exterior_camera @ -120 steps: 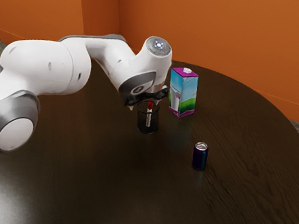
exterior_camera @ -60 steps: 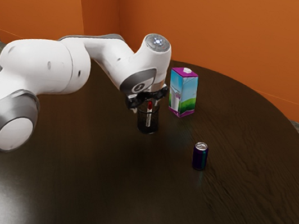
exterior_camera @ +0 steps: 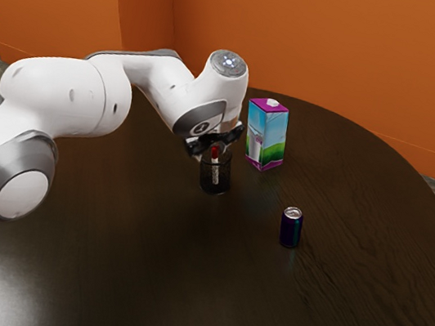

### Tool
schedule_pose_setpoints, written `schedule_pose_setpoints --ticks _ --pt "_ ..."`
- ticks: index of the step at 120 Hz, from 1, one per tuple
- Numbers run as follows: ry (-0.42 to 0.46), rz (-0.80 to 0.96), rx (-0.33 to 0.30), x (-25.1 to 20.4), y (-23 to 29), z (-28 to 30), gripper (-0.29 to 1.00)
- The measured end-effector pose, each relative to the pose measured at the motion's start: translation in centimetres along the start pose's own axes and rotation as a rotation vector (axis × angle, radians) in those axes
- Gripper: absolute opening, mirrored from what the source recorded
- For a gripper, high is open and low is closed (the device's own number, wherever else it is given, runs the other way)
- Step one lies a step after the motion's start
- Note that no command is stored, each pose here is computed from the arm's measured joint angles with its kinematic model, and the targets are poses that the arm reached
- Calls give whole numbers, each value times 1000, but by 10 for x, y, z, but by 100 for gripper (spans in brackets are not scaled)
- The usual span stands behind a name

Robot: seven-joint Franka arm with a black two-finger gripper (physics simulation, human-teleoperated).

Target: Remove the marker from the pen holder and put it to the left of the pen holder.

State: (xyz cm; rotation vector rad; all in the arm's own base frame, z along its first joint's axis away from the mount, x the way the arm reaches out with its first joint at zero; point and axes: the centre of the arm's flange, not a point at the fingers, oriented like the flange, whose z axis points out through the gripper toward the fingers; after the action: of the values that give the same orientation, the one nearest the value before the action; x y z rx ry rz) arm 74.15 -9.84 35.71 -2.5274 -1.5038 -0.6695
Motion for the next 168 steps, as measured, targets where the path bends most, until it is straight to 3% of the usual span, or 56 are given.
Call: schedule_pose_setpoints --ticks 94,168 --pt "9 14 -46 2 1 8 28" --pt "12 27 -63 2 2 9 2"
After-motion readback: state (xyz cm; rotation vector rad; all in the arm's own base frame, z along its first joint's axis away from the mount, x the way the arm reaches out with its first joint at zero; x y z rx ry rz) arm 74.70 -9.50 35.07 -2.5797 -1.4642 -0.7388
